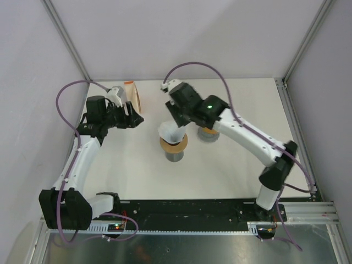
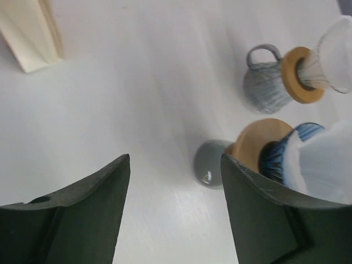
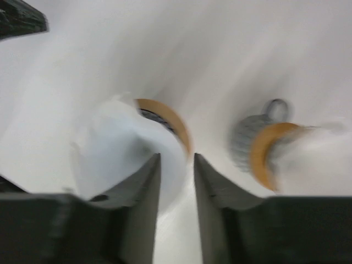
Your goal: Place the coffee filter in the dripper
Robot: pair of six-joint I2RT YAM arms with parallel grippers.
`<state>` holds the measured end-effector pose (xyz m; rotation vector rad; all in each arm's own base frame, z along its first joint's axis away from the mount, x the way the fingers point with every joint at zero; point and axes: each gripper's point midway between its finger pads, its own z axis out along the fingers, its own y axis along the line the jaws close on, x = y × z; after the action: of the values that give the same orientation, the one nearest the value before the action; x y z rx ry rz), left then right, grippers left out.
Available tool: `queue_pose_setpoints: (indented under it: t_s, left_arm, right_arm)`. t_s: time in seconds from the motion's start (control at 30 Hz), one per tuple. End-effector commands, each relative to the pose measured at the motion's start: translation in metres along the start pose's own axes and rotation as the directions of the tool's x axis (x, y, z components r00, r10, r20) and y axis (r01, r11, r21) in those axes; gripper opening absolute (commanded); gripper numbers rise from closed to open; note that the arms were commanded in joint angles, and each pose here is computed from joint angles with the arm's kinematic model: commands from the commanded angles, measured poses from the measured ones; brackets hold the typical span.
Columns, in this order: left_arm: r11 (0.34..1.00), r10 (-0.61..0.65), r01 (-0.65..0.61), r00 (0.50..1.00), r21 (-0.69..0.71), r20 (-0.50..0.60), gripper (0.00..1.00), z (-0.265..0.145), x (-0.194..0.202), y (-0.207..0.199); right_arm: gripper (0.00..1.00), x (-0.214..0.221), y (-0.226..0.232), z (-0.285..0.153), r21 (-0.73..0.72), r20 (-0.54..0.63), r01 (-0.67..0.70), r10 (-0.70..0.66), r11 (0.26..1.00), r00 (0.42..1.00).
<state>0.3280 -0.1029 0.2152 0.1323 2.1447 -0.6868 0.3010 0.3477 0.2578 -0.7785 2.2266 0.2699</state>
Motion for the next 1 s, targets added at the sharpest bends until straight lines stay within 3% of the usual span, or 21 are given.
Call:
queue_pose_setpoints:
  t_s: [0.0, 0.17, 0.23, 0.37, 0.5, 0.67, 0.97]
  left_arm:
    - [0.973, 0.182, -0.164, 0.977, -0.160, 0.107, 0.75, -0.008, -0.041, 0.025]
    - [0.942, 0.256, -0.198, 0.946, -0.271, 0.197, 0.95, -0.014, -0.056, 0.042]
    - [0.930, 0.287, -0.211, 0.929, -0.303, 0.233, 0.99, -0.016, -0.060, 0.046]
    - [0.914, 0.302, -0.200, 0.916, -0.353, 0.264, 0.99, -0.011, -0.054, 0.064]
    - [0.901, 0.307, -0.167, 0.898, -0.400, 0.315, 1.00, -0.009, -0.051, 0.087]
    - [0.877, 0.339, -0.142, 0.859, -0.459, 0.383, 1.00, -0.012, -0.038, 0.113]
    - [0.843, 0.311, -0.070, 0.872, -0.534, 0.377, 1.00, -0.004, -0.015, 0.146]
  right_arm:
    - [0.47, -0.044, -0.076, -0.081, 0.141, 0.272, -0.107, 0.066, 0.984, 0.960]
    - [0.92, -0.013, -0.177, -0.109, 0.224, 0.419, -0.358, 0.242, 0.907, 0.875]
    - [0.98, 0.009, -0.212, -0.122, 0.259, 0.475, -0.449, 0.292, 0.855, 0.830]
    - [0.99, 0.063, -0.276, -0.142, 0.362, 0.551, -0.599, 0.355, 0.714, 0.756]
    - [0.99, 0.107, -0.306, -0.144, 0.413, 0.596, -0.653, 0.354, 0.635, 0.721]
    - [0.99, 0.155, -0.319, -0.132, 0.456, 0.637, -0.676, 0.318, 0.579, 0.702]
    - [0.99, 0.212, -0.320, -0.089, 0.481, 0.650, -0.669, 0.281, 0.567, 0.706]
